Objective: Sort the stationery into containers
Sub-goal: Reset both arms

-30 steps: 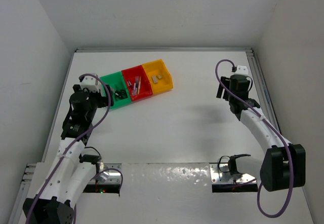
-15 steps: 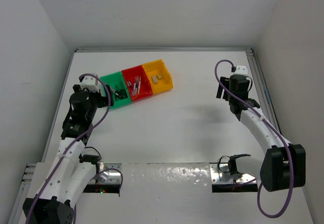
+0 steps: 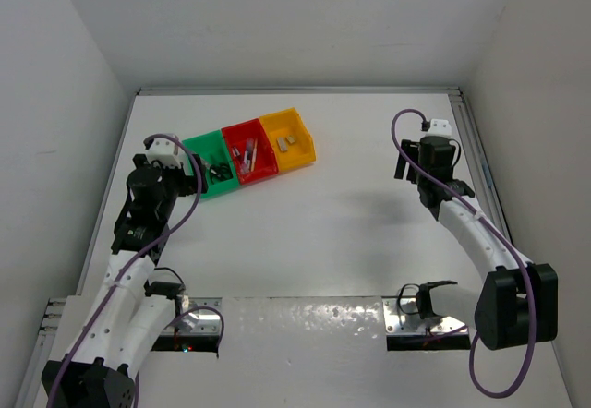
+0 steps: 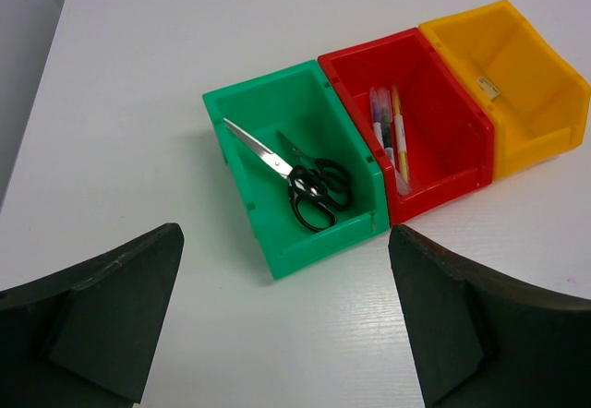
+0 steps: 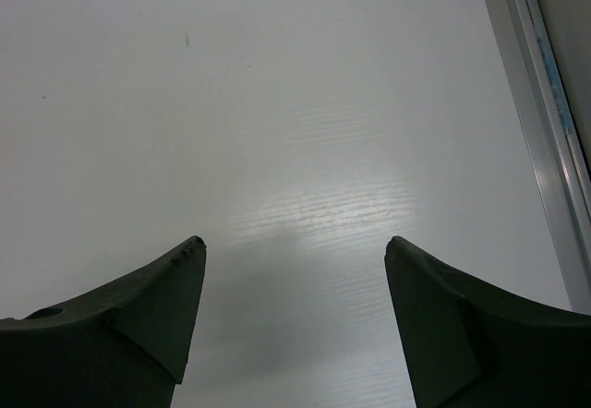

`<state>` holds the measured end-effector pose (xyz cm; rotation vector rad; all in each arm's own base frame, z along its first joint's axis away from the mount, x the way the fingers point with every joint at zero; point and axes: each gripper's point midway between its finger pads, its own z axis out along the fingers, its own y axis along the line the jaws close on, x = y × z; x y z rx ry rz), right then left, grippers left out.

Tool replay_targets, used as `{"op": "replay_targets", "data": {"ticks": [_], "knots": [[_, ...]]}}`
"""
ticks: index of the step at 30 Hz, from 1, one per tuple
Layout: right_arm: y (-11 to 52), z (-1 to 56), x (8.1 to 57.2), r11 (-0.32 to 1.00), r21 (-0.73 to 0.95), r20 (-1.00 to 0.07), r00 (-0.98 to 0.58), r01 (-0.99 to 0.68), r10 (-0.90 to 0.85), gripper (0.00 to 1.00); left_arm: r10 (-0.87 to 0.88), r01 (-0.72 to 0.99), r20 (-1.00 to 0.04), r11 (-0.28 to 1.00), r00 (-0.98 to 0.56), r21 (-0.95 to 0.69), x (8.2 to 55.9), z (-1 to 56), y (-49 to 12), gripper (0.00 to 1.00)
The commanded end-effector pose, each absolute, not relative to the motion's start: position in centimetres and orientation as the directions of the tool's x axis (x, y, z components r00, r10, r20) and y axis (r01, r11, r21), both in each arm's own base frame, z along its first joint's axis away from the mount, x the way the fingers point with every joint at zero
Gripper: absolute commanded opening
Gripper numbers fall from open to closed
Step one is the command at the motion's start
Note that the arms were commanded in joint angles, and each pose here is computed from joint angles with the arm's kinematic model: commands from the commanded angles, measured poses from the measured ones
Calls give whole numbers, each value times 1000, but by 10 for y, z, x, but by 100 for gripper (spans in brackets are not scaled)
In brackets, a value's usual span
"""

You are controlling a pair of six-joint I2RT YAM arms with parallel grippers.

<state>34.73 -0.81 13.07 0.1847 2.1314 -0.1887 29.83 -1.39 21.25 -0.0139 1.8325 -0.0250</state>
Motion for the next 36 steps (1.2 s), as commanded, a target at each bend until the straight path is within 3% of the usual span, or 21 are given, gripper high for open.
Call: {"op": "replay_targets", "data": {"ticks": [1,16,21,36], "knots": [[-5,153,358,980,-40,-882,-467,197,58,77,-29,9,-975,999,-222,-32,301,222,-17,92],[-4,151,357,980,-38,-879,-473,198,61,78,-30,12,-973,999,-229,-34,301,218,-17,92],[-3,153,360,978,-16,-886,-457,207,82,90,-30,11,-972,999,-232,-34,301,217,-17,92],[-7,156,358,964,50,-920,-365,260,146,92,-36,10,-971,999,-237,-39,301,215,-18,92]]}}
